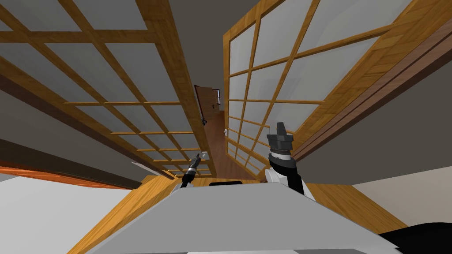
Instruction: Push the door open
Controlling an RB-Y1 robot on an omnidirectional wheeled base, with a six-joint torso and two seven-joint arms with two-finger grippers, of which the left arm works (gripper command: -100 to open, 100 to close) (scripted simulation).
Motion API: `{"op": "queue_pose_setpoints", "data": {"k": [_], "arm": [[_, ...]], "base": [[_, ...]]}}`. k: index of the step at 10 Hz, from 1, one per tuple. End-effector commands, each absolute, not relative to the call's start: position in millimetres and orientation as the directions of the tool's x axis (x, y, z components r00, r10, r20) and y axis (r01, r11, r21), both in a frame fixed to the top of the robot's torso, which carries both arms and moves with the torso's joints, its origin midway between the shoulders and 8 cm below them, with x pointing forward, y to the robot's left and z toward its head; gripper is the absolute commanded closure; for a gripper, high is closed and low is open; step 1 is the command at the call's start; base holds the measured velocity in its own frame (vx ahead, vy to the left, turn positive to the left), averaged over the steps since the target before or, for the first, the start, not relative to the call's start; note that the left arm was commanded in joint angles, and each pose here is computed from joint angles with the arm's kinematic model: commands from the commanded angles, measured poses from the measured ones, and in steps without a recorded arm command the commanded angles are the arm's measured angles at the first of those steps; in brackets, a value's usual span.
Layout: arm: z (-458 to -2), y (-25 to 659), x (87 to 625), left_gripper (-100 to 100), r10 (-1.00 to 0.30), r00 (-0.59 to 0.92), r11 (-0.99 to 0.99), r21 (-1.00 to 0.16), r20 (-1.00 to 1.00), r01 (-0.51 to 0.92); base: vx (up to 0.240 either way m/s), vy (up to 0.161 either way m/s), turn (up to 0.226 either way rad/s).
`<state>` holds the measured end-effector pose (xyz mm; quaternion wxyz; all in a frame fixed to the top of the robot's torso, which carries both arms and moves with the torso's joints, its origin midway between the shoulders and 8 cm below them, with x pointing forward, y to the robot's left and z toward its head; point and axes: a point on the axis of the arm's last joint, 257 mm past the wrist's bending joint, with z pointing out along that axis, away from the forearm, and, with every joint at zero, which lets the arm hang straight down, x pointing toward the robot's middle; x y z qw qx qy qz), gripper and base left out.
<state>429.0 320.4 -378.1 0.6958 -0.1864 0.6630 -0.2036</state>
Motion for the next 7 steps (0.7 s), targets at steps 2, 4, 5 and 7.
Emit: {"op": "queue_pose_setpoints", "data": {"k": [2,4,5,7], "arm": [[-381.4,325.8,421.7,-100,-0.492,0.037,0.871,-0.491,-0.87,0.033],[-383.8,329.8,412.0,-100,-0.429,0.032,0.903,-0.428,-0.903,0.036],[-385.2,332.0,406.1,-100,-0.389,0.029,0.921,-0.388,-0.921,0.038],[-388.3,336.6,393.0,-100,-0.306,0.022,0.951,-0.305,-0.952,0.044]], "base": [[-0.015,0.012,0.011],[-0.04,-0.093,0.043],[-0.064,-0.109,0.042],[-0.063,-0.092,0.044]]}}
